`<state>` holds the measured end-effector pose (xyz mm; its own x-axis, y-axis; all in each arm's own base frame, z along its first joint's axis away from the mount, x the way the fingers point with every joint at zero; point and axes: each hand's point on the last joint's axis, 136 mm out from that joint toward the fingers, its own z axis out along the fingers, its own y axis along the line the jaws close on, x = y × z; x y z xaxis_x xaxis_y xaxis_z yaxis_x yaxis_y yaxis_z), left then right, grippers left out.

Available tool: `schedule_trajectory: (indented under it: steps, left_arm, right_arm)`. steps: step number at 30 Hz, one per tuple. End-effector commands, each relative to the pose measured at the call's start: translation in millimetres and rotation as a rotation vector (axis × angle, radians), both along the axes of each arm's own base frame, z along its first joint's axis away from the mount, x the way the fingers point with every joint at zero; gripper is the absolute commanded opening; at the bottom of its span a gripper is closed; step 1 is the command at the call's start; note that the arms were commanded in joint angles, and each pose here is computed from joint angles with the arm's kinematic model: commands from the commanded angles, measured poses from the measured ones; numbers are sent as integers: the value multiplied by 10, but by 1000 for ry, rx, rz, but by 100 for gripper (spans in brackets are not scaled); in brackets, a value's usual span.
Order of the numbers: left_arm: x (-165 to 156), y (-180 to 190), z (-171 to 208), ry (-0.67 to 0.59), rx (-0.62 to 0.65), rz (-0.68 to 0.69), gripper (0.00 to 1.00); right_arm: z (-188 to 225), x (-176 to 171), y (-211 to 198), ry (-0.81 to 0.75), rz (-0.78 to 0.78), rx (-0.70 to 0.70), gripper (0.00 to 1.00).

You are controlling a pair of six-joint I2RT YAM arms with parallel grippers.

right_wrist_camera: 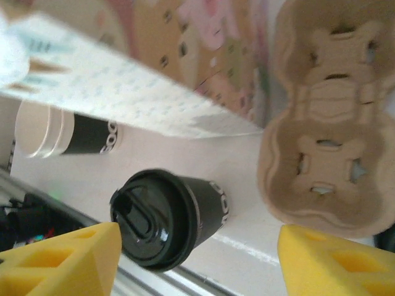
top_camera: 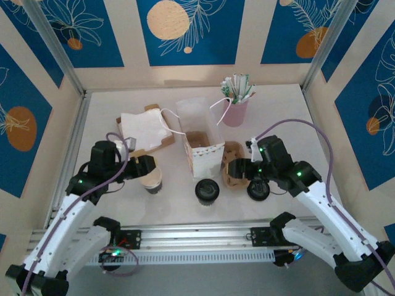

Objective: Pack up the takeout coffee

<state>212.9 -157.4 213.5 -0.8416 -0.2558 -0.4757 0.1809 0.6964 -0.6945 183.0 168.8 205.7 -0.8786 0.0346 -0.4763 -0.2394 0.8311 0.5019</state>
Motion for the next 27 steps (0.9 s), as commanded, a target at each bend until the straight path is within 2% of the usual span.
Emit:
schedule_trajectory:
  steps: [1, 3, 9, 19, 27]
  left_arm:
    - [4, -133, 82, -41, -42, -63, 63]
    - [-25, -134, 46, -37, -27, -73, 69]
    - [-144, -147, -65, -15, 6, -111, 95]
    - [-169, -323, -89, -32, 52, -152, 97]
    - [-83, -433, -94, -40, 72, -164, 96]
  right_arm:
    - [-19, -109, 197, -43, 123, -30, 73]
    - [-71, -175, 261, -55, 172, -70, 76]
    - [-216, -345, 453, -68, 315, -195, 84]
    - [-354, -459, 711, -55, 460, -255, 97]
    - [-360, -351, 752, -69, 441, -272, 96]
